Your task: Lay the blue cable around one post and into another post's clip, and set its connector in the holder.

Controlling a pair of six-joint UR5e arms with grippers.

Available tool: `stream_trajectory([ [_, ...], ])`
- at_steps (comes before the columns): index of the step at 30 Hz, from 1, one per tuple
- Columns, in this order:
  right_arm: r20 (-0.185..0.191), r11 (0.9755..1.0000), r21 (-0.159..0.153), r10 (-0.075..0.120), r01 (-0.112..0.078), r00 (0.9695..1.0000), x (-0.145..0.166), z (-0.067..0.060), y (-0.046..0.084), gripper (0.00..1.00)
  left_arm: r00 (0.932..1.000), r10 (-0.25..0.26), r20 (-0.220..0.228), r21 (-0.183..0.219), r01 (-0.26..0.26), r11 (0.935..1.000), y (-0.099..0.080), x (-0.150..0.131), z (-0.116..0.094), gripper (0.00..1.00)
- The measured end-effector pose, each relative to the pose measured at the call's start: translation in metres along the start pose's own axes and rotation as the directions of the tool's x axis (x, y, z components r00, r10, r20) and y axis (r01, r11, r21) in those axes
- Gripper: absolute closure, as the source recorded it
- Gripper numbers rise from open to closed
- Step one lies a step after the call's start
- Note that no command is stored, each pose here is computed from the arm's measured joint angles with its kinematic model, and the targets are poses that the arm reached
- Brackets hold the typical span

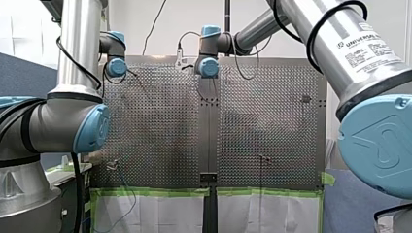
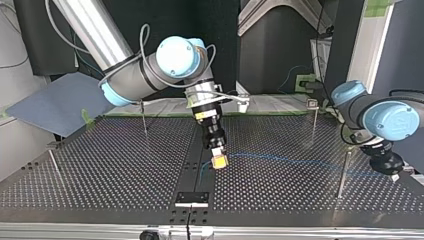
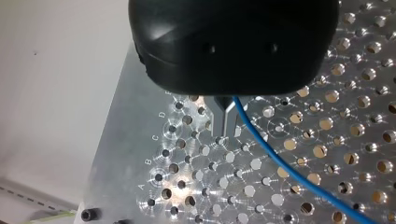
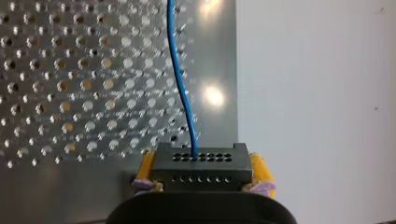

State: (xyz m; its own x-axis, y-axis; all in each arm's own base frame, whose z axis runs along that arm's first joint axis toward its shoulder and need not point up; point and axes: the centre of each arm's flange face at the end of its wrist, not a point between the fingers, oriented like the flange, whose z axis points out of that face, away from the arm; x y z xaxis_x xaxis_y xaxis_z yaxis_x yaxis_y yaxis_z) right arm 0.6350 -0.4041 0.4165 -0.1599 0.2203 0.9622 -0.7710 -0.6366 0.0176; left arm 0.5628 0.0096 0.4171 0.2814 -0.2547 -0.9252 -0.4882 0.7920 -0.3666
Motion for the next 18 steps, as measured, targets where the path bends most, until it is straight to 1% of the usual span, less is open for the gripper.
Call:
stream_trajectory([
  [2, 0.008, 0.9999, -0.012, -0.003, 0.003, 1.0000, -0.003, 0.000, 0.003, 1.00, 0.9998, -0.018, 0.000, 0.004, 0.018, 0.9998, 0.001, 0.000, 0.001, 1.00],
  [6, 0.020, 0.9997, -0.025, -0.007, 0.007, 0.9998, -0.011, 0.002, 0.009, 1.00, 0.9990, -0.044, -0.002, 0.010, 0.044, 0.9990, 0.002, 0.003, 0.004, 1.00],
  [14, 0.042, 0.9992, -0.037, -0.011, 0.013, 0.9990, -0.028, 0.005, 0.016, 1.00, 0.9987, -0.049, -0.010, 0.021, 0.049, 0.9986, 0.004, 0.010, 0.010, 1.00],
  [18, 0.048, 0.9992, -0.039, -0.012, 0.013, 0.9988, -0.030, 0.005, 0.018, 1.00, 0.9986, -0.047, -0.026, 0.013, 0.047, 0.9988, 0.008, 0.020, 0.014, 1.00],
])
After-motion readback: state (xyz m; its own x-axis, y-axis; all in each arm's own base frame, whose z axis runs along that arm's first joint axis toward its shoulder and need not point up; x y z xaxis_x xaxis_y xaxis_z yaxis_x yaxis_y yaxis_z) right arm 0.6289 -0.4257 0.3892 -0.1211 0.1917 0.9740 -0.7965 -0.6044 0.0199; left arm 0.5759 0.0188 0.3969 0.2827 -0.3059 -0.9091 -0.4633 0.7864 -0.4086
